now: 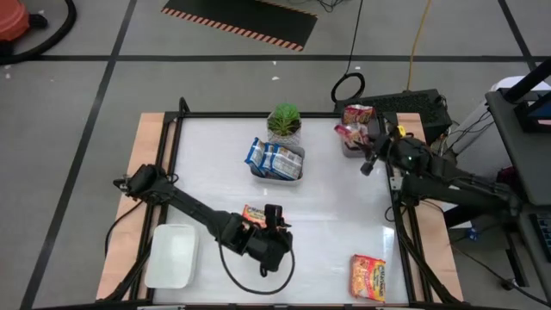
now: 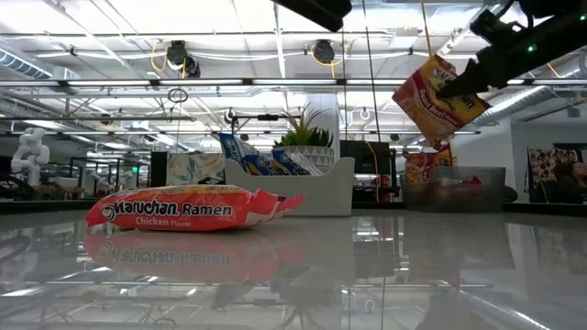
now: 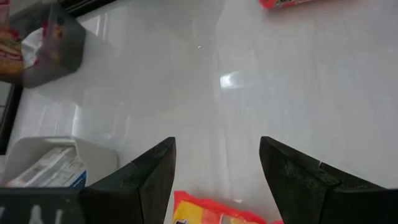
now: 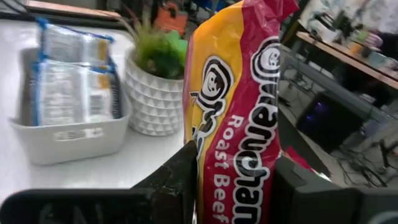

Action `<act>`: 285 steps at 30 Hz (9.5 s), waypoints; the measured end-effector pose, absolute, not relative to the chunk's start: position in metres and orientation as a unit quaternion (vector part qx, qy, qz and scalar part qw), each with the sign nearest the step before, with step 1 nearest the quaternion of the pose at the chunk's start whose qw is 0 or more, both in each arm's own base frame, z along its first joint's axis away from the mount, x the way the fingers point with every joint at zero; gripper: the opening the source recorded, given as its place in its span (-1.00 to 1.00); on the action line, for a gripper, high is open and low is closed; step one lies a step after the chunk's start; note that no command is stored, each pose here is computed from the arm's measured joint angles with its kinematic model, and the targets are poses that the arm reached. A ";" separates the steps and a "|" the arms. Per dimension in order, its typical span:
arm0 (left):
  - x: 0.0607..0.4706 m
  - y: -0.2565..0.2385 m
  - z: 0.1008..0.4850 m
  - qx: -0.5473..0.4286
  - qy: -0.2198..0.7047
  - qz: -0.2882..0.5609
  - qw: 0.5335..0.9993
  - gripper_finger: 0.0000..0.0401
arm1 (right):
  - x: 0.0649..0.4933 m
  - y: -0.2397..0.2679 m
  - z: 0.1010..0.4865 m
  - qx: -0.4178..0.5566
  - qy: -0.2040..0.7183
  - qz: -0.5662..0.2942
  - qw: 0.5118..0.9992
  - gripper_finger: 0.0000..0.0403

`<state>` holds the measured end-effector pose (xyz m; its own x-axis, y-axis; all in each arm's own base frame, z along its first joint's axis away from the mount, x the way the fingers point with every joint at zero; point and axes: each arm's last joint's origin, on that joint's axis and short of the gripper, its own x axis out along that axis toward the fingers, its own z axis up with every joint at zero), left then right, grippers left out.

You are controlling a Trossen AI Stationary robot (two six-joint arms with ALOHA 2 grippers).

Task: Sort Maruchan noodles
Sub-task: Put the red noodle pack into the black bin, then put the left orange noodle pack into the white bin

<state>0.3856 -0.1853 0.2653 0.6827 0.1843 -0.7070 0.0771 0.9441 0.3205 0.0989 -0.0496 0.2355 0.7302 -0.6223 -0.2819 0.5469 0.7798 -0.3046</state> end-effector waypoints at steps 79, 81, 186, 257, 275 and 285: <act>0.373 -0.175 0.230 0.165 0.459 0.002 0.873 0.18 | 0.073 -0.098 0.181 0.001 0.209 -0.515 0.832 -0.16; 0.368 -0.175 0.234 0.164 0.462 0.001 0.872 0.18 | 0.073 -0.095 0.187 0.014 0.199 -0.511 0.836 -0.16; 0.259 -0.177 0.115 0.023 0.447 0.177 0.877 -0.97 | 0.198 0.143 0.232 0.242 0.039 -0.014 0.969 -0.16; 0.244 -0.261 0.186 0.379 0.281 0.105 0.875 -0.99 | 0.335 0.148 0.114 0.128 0.113 0.096 0.981 0.50; 0.242 -0.265 0.186 0.350 0.285 0.085 0.888 -0.94 | 0.372 0.168 0.103 0.114 0.101 0.138 0.979 -0.02; 0.241 -0.263 0.191 0.199 0.322 0.062 0.924 -0.75 | 0.372 0.166 0.104 0.101 0.096 0.142 0.980 -0.37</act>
